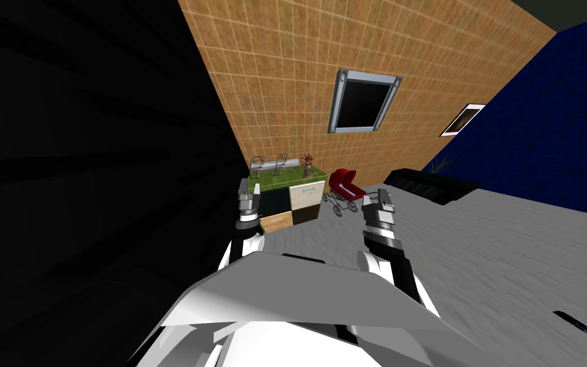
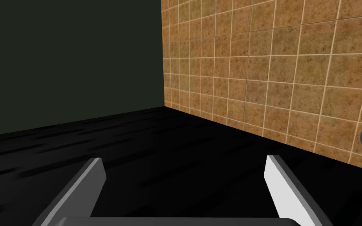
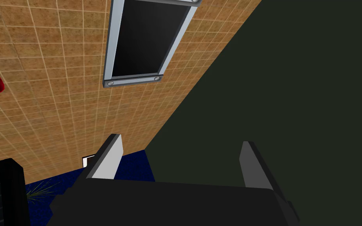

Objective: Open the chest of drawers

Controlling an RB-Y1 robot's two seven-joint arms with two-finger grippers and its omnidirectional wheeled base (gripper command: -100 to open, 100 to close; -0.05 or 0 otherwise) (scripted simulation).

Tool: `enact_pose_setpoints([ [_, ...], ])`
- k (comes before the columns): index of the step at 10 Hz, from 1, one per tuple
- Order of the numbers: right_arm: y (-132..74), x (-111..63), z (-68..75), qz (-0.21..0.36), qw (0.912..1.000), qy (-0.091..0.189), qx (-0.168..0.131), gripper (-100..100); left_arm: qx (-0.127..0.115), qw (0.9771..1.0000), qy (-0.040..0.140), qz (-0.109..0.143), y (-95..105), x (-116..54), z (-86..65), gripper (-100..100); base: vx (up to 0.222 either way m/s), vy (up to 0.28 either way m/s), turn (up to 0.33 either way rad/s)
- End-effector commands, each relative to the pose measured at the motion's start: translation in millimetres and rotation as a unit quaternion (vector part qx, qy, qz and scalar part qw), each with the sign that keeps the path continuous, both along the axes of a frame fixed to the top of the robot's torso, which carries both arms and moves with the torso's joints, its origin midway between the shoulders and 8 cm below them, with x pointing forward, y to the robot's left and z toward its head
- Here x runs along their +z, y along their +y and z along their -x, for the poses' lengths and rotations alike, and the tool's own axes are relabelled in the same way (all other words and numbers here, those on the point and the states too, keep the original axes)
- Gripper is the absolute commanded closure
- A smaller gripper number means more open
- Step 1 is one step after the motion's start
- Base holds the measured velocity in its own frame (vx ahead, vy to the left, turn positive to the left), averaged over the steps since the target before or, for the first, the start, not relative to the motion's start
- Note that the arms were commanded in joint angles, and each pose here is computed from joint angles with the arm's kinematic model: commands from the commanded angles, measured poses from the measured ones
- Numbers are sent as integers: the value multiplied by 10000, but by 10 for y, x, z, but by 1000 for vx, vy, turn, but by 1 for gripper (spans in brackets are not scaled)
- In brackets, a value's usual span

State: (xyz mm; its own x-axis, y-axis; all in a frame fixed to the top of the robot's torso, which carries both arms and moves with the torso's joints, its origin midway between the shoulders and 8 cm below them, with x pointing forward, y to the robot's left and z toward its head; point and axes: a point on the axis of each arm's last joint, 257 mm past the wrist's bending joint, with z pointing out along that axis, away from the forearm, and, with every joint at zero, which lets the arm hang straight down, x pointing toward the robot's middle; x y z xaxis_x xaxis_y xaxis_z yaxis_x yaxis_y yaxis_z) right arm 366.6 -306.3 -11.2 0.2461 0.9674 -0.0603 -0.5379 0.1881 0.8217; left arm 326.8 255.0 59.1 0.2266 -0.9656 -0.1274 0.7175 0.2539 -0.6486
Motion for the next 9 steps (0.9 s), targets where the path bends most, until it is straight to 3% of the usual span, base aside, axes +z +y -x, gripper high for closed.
enact_pose_setpoints([
  [1, 0, 0, 0, 0, 10000, 0, 0, 0, 0, 10000, 0, 0, 0, 0, 0, 0, 0, 0, 0],
  [9, 0, 2, 1, 1, 10000, -2, 0, 0, 0, 10000, -2, 0, 0, 1, 1, 0, 0, 0, 0],
])
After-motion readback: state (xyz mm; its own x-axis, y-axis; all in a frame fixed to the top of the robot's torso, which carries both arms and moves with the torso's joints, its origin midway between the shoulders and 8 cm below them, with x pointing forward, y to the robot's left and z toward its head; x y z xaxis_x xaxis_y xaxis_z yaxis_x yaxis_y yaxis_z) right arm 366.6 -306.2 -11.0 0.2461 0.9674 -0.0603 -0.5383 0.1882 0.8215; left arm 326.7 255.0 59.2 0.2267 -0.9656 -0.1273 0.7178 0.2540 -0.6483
